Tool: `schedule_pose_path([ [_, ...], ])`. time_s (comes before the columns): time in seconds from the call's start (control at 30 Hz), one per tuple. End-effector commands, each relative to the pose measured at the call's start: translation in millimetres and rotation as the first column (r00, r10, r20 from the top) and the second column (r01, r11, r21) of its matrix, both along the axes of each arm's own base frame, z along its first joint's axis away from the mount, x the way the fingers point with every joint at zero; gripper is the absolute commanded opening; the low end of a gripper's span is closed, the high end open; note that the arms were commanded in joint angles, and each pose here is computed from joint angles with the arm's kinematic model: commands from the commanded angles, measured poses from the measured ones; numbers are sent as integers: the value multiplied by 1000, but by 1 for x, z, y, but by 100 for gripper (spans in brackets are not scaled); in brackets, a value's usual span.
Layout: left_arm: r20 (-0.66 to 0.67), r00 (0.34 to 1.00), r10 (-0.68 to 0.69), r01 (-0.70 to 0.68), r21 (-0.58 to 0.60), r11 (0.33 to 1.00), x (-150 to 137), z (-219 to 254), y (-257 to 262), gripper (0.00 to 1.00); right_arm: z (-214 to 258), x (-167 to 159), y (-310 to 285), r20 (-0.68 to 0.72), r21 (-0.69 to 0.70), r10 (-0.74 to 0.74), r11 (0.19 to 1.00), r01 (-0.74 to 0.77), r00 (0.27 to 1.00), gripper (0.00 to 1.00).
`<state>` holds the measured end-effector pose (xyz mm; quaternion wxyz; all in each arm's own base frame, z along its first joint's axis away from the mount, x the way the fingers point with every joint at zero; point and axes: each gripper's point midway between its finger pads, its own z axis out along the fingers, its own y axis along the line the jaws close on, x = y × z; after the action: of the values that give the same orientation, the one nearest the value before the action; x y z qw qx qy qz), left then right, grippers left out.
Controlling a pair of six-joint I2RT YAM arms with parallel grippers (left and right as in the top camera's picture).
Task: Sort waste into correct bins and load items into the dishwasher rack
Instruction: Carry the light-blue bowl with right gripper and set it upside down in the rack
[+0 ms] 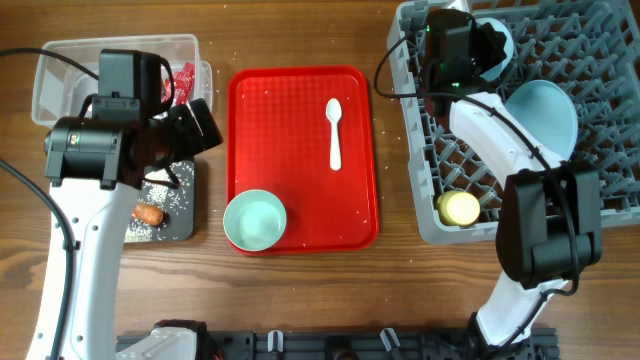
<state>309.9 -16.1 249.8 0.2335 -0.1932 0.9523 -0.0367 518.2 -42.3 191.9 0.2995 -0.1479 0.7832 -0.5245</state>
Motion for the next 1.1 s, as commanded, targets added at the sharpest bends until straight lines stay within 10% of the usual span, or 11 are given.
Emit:
schedule_pose_path([
  [0.0, 18, 1000, 10, -10, 6, 1000, 2, 5, 3, 100, -20, 4, -8, -44, -6, -13, 1000, 13, 999, 4],
  [0.73, 18, 1000, 10, -10, 6, 1000, 2, 5, 3, 100, -18, 1, 49, -165, -126, 99, 985, -120, 981, 7],
  [0.9, 18, 1000, 10, -10, 6, 1000, 2, 5, 3, 100, -14, -3, 59, -161, -146, 93, 982, -117, 983, 63],
  [1.07, 18, 1000, 10, -10, 6, 1000, 2, 5, 3, 100, -2, -5, 68, -136, -189, 79, 976, -104, 988, 75],
])
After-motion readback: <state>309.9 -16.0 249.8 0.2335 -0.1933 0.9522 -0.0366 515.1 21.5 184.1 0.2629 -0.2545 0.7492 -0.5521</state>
